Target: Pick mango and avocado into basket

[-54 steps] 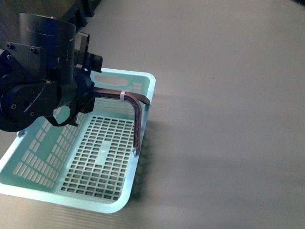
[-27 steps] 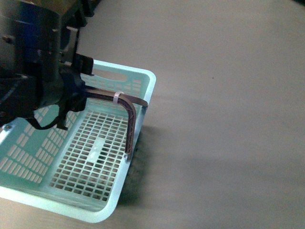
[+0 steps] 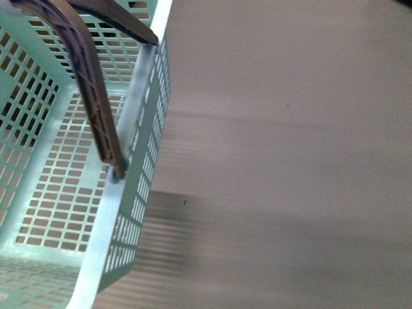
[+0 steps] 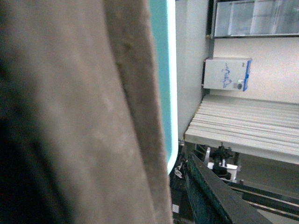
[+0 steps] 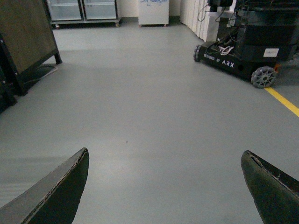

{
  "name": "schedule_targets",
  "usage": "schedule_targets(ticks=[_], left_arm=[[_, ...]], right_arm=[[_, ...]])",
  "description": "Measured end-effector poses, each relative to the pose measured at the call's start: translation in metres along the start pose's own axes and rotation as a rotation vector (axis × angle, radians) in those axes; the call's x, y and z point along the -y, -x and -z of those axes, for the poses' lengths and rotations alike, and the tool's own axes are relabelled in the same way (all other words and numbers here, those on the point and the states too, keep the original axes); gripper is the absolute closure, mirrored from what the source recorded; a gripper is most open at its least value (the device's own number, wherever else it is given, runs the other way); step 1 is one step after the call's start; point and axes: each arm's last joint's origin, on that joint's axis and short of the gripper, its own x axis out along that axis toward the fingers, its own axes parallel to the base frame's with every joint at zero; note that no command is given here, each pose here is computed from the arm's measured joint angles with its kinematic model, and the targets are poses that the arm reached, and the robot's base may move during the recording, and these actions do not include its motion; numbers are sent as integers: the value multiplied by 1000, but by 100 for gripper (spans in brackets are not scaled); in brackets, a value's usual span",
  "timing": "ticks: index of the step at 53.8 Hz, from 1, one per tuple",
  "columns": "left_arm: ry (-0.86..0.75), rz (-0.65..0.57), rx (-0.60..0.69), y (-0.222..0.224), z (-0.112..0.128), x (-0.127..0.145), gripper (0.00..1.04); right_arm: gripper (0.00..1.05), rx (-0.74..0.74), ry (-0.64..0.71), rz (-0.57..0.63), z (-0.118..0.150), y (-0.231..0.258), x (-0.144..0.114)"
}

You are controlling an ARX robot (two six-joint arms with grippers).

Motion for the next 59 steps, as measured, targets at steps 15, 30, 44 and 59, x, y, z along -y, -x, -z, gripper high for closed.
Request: schedule_targets(ticks=[15,30,44,59], left_arm=[[45,81,20,65,-7,22,76],[52,99,34,80,-10,25,76],[52,96,33,80,-10,25,76],[52,96,33,80,-10,25,76]], right_arm=[[9,0,0,0,0,0,0],[9,0,0,0,0,0,0],[9,0,0,0,0,0,0],[9,0,0,1,0,0,0]])
